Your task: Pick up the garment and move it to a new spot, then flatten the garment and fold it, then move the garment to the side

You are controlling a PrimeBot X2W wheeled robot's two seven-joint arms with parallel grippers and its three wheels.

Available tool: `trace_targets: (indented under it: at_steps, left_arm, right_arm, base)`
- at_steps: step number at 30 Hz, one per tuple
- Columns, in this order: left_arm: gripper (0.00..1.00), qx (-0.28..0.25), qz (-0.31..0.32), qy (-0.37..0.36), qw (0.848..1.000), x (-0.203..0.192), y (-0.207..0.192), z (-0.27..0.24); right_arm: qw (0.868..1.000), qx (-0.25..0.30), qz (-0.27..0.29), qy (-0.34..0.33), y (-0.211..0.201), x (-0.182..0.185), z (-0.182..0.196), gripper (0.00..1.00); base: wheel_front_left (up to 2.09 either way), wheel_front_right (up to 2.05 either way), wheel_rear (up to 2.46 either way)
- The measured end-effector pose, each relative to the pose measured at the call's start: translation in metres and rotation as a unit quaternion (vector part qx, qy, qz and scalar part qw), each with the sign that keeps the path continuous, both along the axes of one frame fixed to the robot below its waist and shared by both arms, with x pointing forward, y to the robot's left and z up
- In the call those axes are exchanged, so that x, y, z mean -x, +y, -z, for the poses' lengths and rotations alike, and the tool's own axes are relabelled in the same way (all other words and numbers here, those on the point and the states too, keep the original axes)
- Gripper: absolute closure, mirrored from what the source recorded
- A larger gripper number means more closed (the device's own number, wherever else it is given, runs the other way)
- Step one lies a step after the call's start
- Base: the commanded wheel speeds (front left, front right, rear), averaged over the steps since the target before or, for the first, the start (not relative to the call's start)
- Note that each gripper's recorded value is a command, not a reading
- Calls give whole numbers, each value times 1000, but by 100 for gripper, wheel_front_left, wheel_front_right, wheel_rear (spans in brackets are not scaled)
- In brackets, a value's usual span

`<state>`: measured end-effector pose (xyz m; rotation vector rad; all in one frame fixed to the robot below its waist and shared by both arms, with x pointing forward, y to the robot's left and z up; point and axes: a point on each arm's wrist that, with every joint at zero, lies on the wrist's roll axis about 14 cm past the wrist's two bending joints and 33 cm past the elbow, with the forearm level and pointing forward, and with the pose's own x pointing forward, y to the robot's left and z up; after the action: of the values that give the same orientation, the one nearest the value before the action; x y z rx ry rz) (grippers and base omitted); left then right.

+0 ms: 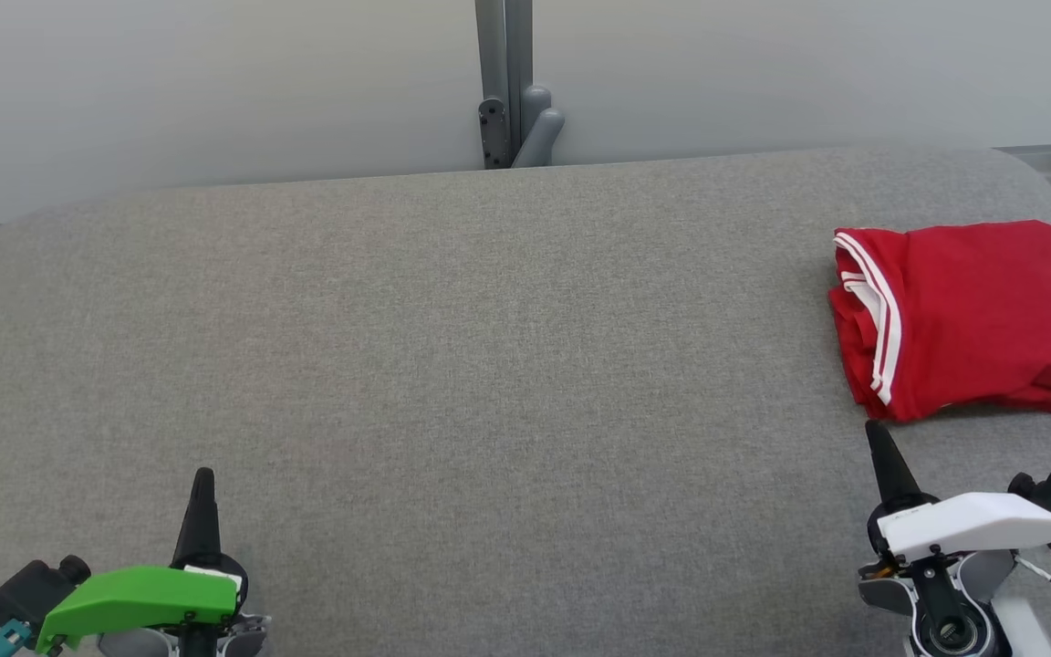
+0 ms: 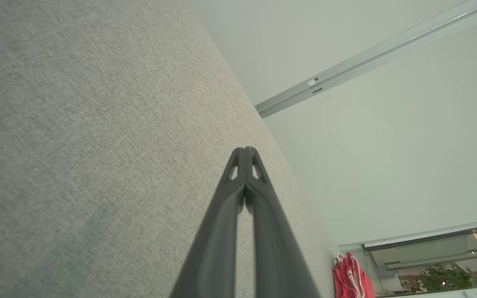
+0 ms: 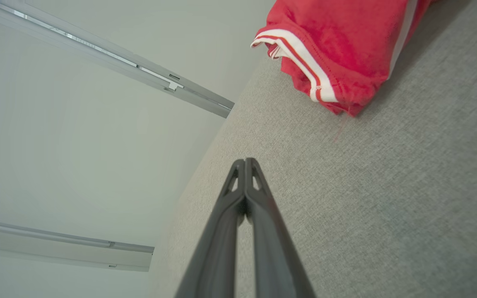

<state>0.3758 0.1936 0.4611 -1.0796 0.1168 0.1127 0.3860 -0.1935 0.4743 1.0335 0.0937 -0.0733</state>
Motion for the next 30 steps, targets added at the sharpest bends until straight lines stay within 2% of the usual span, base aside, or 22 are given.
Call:
trace_targets:
  at_steps: [12, 30]
  left_arm:
    - [100, 56, -4, -13, 998, -4, 1, -9]
    - [100, 140, -8, -34, 989, -8, 3, -21]
  right_arm:
    - [998, -63, 4, -8, -1, -2, -6, 100]
    - [988, -155, 8, -24, -4, -4, -16, 100]
  base:
    - [0, 0, 0]
    - [0, 0, 0]
